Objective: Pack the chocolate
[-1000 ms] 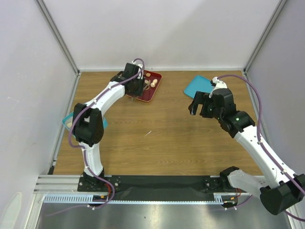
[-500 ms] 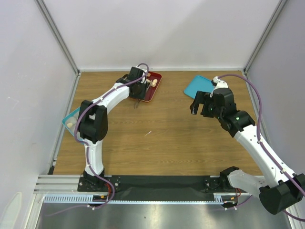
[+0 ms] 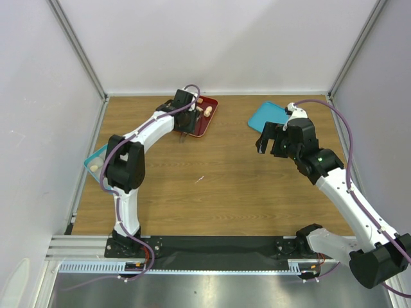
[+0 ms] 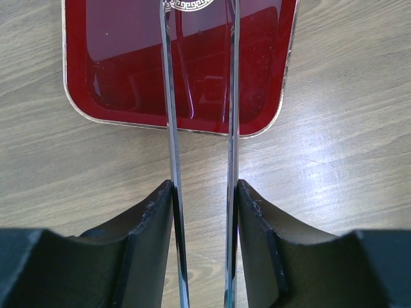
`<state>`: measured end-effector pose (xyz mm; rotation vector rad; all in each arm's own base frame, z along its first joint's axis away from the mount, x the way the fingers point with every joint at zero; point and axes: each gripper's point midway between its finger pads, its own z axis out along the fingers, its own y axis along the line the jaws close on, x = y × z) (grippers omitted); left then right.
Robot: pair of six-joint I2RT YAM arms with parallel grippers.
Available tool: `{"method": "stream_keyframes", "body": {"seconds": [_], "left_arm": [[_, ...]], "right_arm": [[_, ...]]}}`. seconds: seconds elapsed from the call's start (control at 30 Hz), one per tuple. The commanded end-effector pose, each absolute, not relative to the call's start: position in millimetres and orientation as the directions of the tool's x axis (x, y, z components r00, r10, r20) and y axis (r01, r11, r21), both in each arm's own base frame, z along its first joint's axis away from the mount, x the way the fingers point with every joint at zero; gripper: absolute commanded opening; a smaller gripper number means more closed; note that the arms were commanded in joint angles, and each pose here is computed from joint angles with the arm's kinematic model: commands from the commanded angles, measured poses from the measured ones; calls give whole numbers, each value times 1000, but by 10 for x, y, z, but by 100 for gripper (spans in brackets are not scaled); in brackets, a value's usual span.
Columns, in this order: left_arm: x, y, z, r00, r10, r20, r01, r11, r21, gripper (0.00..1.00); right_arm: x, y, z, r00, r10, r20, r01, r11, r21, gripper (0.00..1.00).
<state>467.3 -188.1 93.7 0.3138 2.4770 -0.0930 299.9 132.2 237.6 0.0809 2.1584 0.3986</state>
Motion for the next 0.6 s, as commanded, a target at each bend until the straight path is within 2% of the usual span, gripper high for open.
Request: {"method": "stream_keyframes", "body": {"seconds": [0.0,0.57], "left_arm": [[4812,-1960,1339,-707,181,-684,252,968,-4,47],[4910,-1997,1112,-736,196,-648,252,968,7,45]], "right_arm": [[3047,1311,2489,-545,212,-811,-98,945,312,100],[3076,1282,2437,-547,205,-812,-90,949,301,100]]}}
